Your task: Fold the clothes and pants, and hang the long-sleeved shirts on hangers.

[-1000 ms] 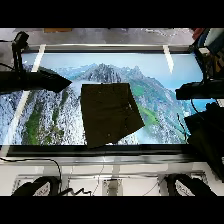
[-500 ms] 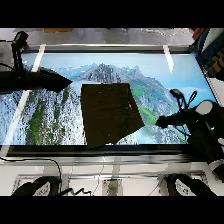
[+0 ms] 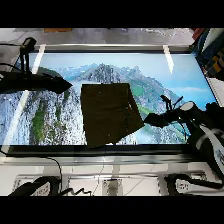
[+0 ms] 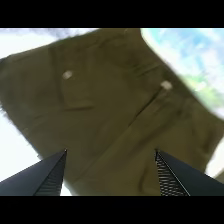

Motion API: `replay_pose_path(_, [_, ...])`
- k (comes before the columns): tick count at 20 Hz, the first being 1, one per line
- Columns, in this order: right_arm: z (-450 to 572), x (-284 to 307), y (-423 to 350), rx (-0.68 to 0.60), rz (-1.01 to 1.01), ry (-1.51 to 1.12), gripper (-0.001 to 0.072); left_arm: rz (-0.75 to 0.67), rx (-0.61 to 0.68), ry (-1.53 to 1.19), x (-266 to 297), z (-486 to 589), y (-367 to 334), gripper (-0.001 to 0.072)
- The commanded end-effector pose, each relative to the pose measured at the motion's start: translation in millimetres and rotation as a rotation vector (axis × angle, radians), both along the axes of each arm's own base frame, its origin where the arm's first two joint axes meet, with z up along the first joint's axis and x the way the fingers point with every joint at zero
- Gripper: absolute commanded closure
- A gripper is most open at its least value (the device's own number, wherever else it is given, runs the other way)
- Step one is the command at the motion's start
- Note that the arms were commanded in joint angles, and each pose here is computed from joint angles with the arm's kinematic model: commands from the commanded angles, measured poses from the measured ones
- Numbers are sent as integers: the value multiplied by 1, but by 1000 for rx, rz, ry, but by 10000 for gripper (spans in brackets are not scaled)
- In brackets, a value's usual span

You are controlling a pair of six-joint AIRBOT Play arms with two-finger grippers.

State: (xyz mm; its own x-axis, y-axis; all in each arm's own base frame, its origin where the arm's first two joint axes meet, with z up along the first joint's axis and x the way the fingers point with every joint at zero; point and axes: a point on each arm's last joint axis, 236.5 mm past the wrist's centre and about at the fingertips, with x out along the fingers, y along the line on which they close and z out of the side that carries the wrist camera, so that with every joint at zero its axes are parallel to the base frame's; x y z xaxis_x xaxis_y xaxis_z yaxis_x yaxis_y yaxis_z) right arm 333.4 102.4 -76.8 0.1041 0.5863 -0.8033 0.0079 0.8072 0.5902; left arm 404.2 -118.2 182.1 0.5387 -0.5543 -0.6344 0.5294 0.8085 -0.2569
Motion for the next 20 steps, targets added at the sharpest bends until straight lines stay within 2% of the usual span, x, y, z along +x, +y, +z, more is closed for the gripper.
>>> replay_pose_path(1, [-3, 7, 13, 88, 104, 64, 175, 35, 151, 35, 7, -29, 30, 87])
replay_pose_path(3, [-3, -5, 19, 141, 198, 123, 174, 68, 230, 75, 9, -47, 48, 87])
replay_pose_path(6, [-11, -6, 22, 161, 205, 153, 182, 56, 278, 172, 0, -73, 58, 88])
replay_pose_path(9, [-13, -7, 25, 172, 241, 131, 293, 48, 275, 284, -15, -101, 67, 90])
replay_pose_path(12, [-16, -2, 38, 163, 299, 62, 318, 53, 255, 416, -41, -137, 78, 128])
replay_pose_path(13, [-18, 2, 41, 150, 310, 31, 390, 51, 232, 480, -55, -152, 79, 129])
replay_pose_path(14, [-20, 6, 45, 140, 314, 8, 515, 48, 194, 537, -68, -164, 76, 129])
replay_pose_path(15, [-20, 8, 50, 137, 323, -7, 671, 38, 136, 598, -83, -176, 69, 129])
replay_pose_path(20, [-21, 8, 58, 132, 348, -27, 666, -77, -126, 780, -154, -230, 11, 128])
